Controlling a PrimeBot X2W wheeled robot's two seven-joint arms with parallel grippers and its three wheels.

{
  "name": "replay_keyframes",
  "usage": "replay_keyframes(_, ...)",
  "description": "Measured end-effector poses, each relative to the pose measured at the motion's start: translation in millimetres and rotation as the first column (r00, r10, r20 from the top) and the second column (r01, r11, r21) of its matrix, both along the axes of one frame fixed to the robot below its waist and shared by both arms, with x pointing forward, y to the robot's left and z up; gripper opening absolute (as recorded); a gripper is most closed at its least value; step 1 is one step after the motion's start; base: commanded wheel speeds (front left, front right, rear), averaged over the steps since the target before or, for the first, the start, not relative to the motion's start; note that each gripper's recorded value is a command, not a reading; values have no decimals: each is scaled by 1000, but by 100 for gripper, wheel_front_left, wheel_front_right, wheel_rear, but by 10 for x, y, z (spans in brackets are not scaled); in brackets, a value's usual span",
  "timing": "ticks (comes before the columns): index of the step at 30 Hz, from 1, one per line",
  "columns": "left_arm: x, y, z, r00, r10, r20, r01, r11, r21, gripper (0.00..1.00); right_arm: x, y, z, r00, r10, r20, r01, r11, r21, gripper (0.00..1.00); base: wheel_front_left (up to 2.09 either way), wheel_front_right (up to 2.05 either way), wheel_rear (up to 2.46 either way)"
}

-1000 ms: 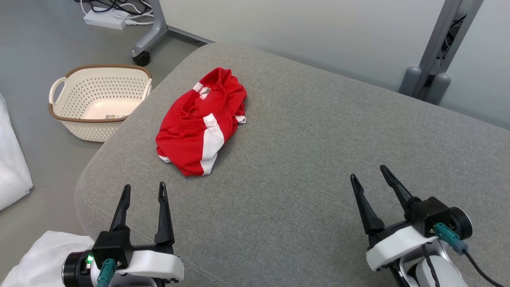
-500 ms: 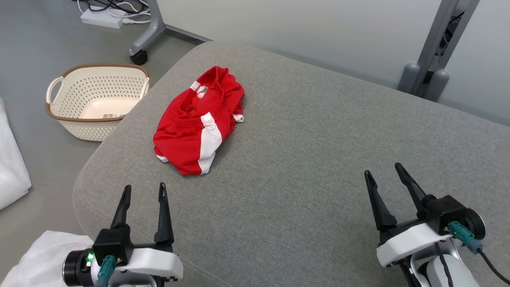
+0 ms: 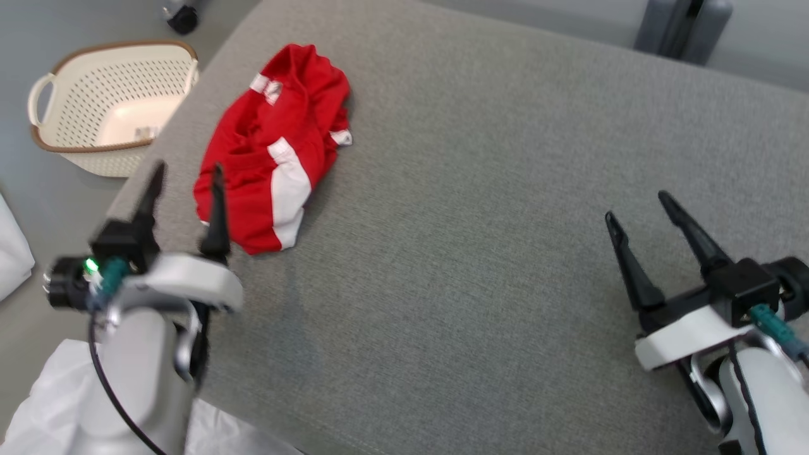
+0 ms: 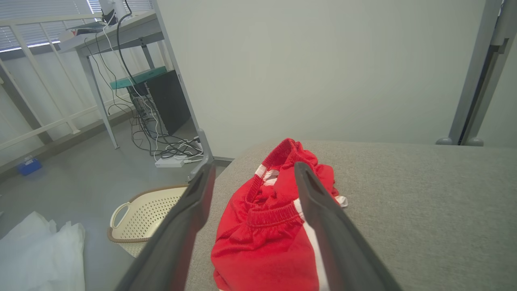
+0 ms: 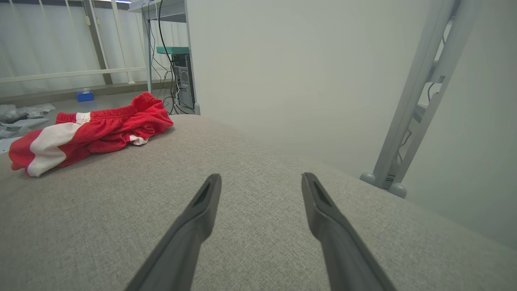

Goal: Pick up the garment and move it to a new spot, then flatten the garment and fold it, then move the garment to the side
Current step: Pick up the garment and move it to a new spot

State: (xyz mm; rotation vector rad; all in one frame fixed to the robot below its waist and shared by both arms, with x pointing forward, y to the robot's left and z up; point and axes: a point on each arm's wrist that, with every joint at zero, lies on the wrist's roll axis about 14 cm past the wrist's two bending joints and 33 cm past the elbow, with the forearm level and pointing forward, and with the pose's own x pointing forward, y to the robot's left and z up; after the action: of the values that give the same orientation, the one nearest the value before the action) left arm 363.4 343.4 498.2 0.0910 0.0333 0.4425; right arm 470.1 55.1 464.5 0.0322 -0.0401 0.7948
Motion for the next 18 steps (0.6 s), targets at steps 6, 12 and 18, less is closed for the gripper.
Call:
replay_keyframes(6,517,235,-122,995,-40,-89,37,999,-30,100,178,-92,-178,1000,-4,-2,4,1000,-20,100,0,0,0)
replay_keyframes(12,916,344,-511,949,-73,-305,41,993,-111,100,310,-266,-351,999,-39,-25,38,999,-28,100,0,0,0)
replay_keyframes(18,1157,216,-875,885,-132,-447,53,981,-184,100,375,-484,-521,994,-91,-55,88,995,-50,100,0,0,0)
